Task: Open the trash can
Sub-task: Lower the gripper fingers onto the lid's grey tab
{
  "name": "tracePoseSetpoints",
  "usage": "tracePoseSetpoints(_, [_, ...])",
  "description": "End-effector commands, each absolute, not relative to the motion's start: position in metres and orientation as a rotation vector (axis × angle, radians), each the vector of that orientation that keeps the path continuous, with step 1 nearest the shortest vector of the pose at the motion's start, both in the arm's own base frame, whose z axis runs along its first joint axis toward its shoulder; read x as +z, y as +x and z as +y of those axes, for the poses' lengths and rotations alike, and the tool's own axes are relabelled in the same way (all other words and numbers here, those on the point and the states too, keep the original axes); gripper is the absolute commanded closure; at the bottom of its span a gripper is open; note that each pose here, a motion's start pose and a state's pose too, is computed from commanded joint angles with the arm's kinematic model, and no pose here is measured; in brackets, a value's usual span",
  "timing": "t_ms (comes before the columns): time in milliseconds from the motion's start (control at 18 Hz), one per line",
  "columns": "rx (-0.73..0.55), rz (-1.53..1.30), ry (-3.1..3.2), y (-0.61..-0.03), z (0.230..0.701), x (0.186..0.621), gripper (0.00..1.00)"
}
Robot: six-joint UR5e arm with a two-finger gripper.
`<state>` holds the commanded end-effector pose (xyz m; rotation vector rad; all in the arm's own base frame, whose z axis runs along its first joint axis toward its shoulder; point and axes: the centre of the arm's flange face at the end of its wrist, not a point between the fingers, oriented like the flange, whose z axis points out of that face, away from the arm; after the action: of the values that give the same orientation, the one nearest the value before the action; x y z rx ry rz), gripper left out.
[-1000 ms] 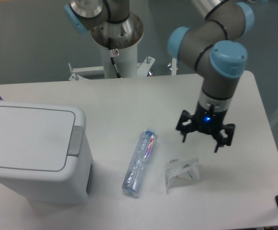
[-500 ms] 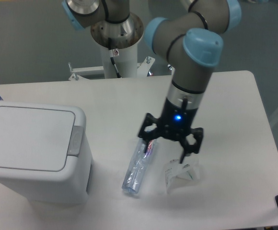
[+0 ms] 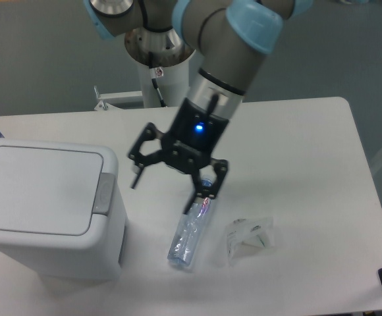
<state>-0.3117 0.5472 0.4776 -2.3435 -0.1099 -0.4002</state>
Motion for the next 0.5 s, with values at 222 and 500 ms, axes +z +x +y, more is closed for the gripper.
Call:
tracePoseSetpoints(222, [-0.405,-0.096,-2.349,-0.306,0.555,0.470,0.00])
tracePoseSetpoints(500, [-0.389,-0.088,-2.353,-0.305,0.554,0.451,0.00])
